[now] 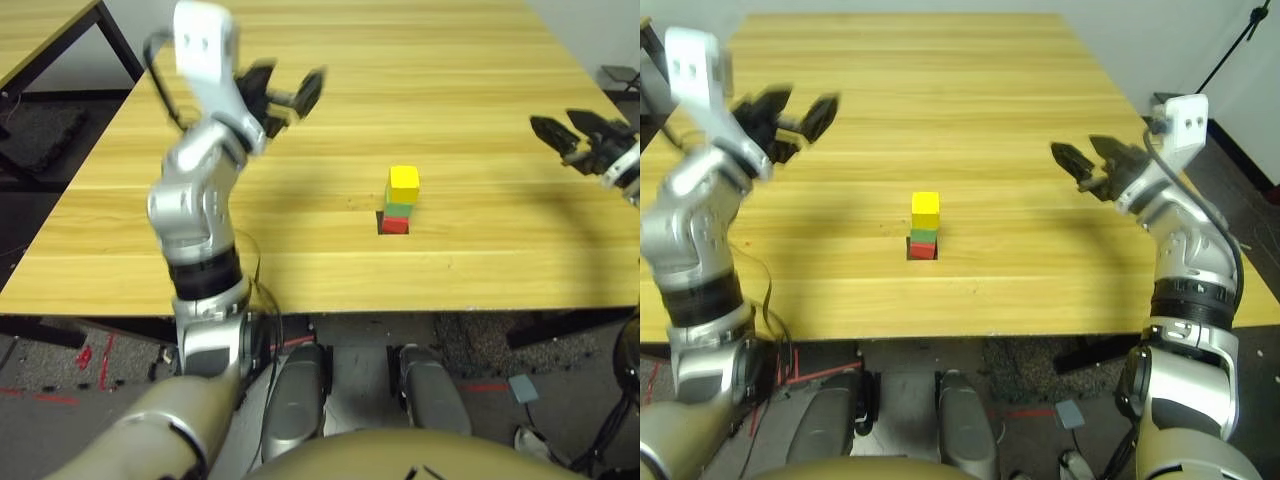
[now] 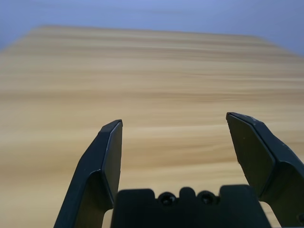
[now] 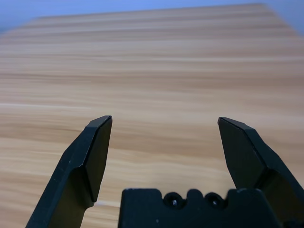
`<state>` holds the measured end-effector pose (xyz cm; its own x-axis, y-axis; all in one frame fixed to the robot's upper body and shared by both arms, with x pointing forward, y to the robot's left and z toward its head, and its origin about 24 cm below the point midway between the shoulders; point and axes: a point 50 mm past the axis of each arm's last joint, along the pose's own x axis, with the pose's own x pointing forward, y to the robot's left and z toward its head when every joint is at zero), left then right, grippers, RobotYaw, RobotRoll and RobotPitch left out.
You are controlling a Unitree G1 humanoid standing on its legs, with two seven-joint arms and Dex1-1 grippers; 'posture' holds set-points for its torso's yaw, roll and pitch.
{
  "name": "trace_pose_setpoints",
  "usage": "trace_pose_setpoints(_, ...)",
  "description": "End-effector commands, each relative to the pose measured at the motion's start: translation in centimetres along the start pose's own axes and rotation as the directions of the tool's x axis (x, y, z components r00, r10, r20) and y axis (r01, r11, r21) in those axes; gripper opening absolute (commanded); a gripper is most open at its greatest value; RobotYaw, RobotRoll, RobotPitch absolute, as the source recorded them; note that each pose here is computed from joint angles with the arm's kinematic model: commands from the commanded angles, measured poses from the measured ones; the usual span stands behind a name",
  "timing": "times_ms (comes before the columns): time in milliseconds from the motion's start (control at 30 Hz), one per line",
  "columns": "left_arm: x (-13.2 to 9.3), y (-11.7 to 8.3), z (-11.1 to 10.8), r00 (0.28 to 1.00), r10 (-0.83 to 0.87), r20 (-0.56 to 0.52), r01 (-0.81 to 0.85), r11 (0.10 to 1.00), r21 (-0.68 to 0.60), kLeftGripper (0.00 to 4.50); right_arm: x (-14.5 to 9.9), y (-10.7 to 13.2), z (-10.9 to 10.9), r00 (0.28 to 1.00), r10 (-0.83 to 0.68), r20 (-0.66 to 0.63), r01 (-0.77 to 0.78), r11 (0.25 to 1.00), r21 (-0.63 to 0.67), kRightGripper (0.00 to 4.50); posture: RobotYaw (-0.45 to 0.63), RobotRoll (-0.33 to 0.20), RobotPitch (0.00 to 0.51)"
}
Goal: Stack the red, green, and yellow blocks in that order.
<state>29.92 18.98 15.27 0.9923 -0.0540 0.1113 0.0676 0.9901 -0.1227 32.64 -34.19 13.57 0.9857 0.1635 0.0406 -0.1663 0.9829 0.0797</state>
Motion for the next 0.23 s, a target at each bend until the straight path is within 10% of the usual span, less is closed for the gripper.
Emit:
trace_pose_setpoints(33,-1.5,0.4,-0.5,0.991,0.071,0.110,-0.081,0.992,0.092,4.46,-0.4,-1.0,-1.0,0.996,-0.088,0.033,0.090,0.994,-0.064,4.50,0.11,-0.195,0.098)
trace_pose_setpoints(233,-2.6,1.5,-3.2,0.985,0.157,0.071,-0.166,0.975,0.150,4.46,-1.2,-2.3,-1.3,0.984,-0.175,0.026,0.177,0.968,-0.181,4.50,0.12,-0.203,0.100)
